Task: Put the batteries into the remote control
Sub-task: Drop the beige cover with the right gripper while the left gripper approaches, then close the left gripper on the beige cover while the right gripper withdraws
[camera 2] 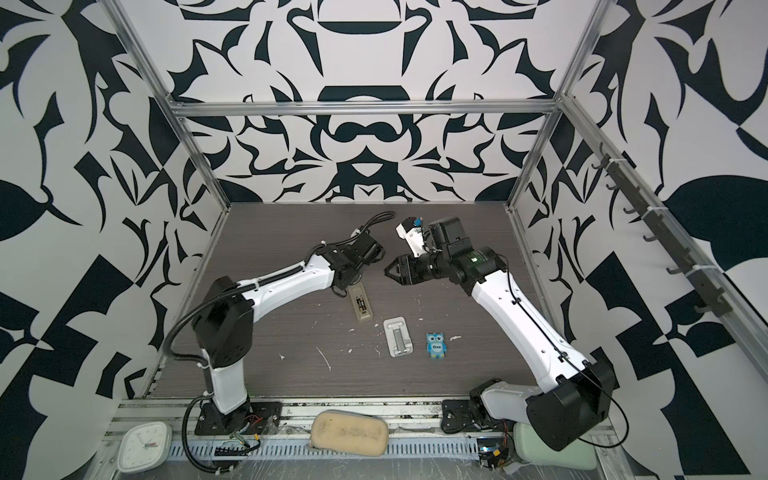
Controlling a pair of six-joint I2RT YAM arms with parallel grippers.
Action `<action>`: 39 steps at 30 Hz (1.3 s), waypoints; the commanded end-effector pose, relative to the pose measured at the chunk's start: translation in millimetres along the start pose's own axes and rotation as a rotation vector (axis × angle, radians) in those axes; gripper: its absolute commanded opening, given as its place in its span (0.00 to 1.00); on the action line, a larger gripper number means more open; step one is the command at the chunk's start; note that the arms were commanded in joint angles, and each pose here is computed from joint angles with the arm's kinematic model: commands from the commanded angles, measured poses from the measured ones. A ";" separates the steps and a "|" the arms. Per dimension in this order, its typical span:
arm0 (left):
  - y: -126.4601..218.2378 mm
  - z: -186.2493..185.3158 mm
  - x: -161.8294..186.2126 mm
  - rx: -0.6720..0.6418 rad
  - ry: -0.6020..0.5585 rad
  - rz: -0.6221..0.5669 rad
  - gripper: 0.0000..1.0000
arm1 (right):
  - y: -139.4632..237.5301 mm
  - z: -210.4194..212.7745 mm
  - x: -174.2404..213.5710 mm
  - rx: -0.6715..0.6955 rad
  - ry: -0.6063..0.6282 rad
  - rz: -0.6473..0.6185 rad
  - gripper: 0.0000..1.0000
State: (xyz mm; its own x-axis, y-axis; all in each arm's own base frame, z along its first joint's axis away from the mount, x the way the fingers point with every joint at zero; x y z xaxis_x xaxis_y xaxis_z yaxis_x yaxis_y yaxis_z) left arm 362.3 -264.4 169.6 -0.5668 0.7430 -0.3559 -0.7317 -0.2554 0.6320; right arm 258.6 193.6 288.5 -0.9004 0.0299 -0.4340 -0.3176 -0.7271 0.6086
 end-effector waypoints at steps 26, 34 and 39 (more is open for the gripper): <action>-73.8 -113.3 -85.7 0.091 -0.001 -0.037 0.01 | 63.7 -26.8 14.7 0.290 0.042 -0.224 0.48; -77.5 -128.3 -80.6 0.086 -0.015 -0.015 0.07 | 71.6 -27.6 10.5 0.320 0.054 -0.267 0.49; -77.0 -137.1 -78.3 0.110 0.001 -0.011 0.13 | 77.0 -28.8 7.5 0.345 0.060 -0.293 0.51</action>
State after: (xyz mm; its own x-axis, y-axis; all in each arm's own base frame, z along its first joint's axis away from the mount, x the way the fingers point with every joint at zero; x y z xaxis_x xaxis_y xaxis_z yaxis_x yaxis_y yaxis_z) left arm 421.6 -387.5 78.5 -0.5277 0.7443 -0.4094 -0.7337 -0.1565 0.6612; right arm 233.6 124.4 292.3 -0.7962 0.1367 -0.5894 -0.5814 -0.4425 0.6828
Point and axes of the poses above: each gripper's point midway between its finger pads, its own y axis back along the fingers, its own z axis along the line the jaws close on, x = y × z, the point moved 4 cm from there along y, back along the fingers, and after that the axes turned 14 degrees about -y, right-handed, at the moved point
